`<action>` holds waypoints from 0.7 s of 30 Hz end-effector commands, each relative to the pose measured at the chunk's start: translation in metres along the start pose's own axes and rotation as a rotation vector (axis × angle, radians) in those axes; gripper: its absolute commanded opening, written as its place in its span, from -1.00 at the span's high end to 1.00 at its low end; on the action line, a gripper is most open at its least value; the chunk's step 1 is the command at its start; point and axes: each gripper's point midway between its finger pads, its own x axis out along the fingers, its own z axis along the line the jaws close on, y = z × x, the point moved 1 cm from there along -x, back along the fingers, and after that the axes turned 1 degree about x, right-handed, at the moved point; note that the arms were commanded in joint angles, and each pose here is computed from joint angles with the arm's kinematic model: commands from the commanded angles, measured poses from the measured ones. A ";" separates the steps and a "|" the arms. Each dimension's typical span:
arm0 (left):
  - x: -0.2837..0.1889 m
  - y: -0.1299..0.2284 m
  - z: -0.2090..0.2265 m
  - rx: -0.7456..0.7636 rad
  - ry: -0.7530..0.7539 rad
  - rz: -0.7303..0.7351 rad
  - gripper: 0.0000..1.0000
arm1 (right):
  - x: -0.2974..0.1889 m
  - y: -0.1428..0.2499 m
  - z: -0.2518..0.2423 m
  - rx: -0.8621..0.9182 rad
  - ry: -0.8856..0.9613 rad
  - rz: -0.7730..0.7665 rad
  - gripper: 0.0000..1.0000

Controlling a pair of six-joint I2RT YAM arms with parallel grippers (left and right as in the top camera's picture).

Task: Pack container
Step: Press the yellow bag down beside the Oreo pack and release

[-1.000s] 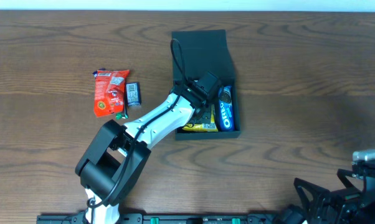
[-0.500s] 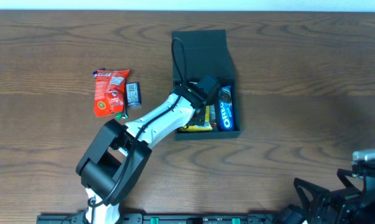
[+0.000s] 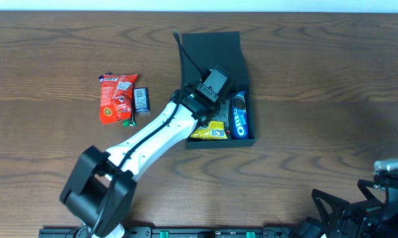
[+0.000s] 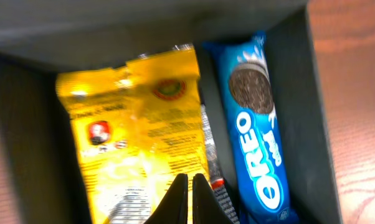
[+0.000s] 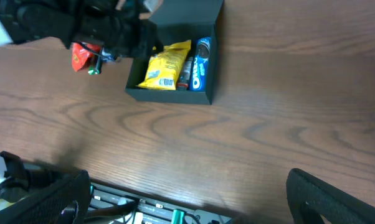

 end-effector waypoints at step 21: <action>0.057 0.035 0.027 0.112 -0.175 0.125 0.88 | -0.001 0.000 -0.002 -0.007 0.008 -0.007 -0.99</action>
